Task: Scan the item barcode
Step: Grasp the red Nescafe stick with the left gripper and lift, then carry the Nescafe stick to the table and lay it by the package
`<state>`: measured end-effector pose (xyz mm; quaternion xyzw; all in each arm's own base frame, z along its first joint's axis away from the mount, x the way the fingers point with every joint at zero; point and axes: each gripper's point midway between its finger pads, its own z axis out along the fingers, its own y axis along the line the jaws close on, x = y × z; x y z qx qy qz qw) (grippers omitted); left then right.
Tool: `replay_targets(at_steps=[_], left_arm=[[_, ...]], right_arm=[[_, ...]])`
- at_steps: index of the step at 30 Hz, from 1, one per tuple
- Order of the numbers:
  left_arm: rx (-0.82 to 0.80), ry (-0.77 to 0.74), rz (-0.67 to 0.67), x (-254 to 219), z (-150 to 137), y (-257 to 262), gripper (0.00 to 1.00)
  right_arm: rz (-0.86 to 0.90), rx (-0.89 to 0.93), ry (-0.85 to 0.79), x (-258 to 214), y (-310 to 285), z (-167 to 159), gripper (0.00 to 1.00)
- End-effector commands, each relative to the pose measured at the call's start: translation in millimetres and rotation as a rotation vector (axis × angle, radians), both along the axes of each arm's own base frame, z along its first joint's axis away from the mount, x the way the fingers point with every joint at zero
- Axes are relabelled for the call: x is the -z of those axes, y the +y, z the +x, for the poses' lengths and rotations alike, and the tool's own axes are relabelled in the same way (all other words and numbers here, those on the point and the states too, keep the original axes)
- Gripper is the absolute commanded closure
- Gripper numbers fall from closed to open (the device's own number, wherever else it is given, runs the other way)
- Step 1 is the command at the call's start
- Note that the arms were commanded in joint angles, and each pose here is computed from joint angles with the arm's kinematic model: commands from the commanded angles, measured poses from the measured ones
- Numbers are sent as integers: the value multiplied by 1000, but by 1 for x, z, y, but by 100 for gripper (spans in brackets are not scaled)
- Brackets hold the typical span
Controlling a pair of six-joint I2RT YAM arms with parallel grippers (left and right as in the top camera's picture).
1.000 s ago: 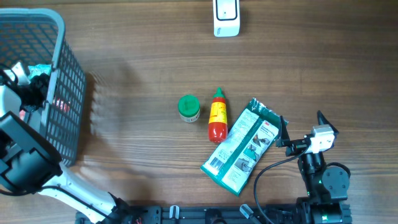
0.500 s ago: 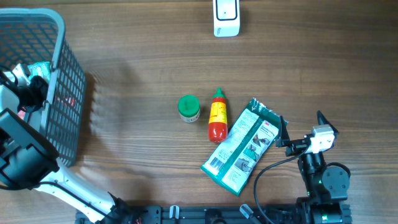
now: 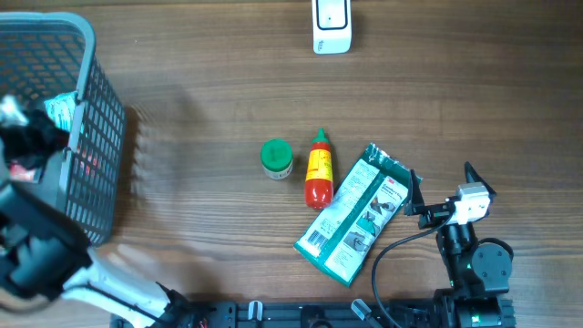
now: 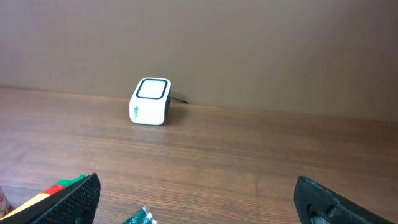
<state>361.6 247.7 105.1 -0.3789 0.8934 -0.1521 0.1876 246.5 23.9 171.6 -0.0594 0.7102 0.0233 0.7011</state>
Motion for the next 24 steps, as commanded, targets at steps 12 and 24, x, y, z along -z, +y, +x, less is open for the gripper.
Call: replay_targets(at_steps=[12,24], left_arm=[[56,-701,-123,-237,5,-54,96],[406,-857,-380,-309,-8,-181,96]], right_arm=[[-9,9,-3,0,-1,0,0],[-9,9,-3,0,-1,0,0]])
